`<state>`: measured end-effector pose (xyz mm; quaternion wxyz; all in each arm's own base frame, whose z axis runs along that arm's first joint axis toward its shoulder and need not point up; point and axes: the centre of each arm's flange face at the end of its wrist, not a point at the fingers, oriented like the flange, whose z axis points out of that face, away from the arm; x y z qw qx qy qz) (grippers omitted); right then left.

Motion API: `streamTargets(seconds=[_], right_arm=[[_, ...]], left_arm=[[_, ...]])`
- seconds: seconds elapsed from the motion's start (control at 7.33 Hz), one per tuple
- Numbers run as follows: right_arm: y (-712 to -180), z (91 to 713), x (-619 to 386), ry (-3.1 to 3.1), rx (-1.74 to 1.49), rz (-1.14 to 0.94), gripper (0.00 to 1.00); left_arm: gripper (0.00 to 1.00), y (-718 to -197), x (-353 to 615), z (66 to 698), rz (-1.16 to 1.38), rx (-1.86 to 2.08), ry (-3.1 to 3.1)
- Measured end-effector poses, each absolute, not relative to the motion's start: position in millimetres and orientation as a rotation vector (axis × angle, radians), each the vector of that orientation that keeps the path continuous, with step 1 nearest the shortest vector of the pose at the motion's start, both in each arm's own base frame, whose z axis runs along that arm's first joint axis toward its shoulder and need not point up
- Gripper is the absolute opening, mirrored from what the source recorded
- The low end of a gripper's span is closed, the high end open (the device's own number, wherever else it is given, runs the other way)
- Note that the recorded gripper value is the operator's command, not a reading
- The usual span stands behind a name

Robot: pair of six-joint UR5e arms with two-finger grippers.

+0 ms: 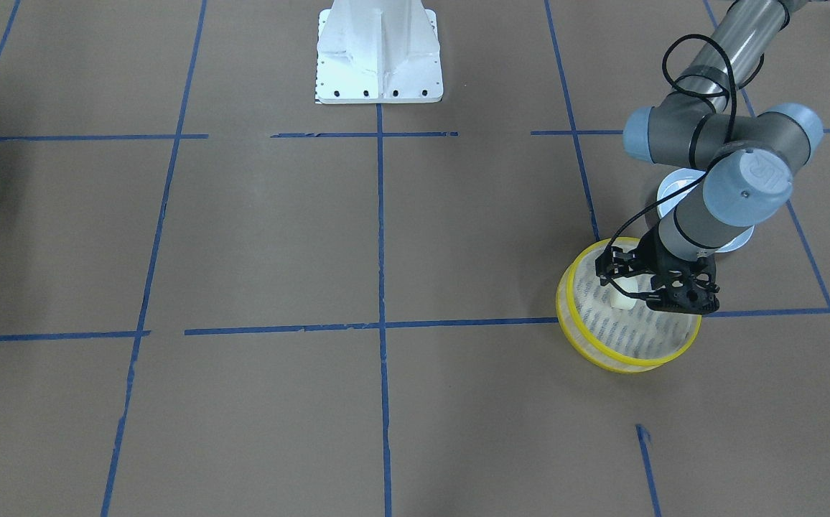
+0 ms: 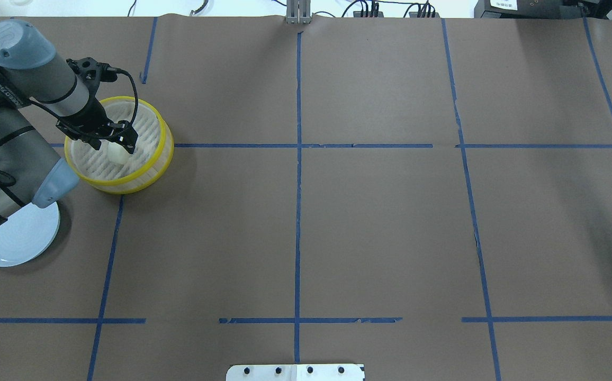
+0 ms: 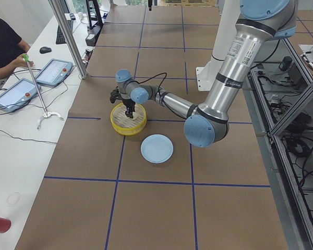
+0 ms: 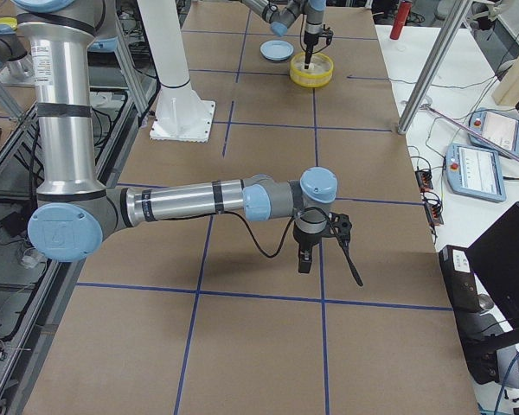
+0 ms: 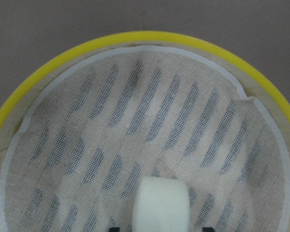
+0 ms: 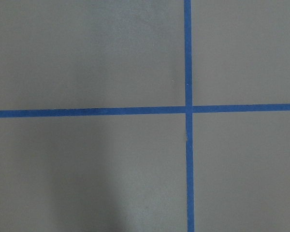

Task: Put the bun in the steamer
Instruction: 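Lower the bun onto the steamer mesh and open the left gripper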

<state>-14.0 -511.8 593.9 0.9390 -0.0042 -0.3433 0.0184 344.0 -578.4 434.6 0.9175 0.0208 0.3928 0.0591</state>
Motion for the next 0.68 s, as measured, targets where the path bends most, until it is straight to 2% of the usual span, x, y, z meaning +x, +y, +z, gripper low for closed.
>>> streamTargets(seconds=[0.27, 0.68], right_arm=[[-512, 594, -14, -0.701, -0.009, 0.038, 1.0], [-512, 594, -14, -0.701, -0.009, 0.038, 1.0]], left_arm=[[1.0, -579, 342, 428, 0.116, 0.069, 0.8], [1.0, -564, 296, 372, 0.12, 0.197, 0.858]])
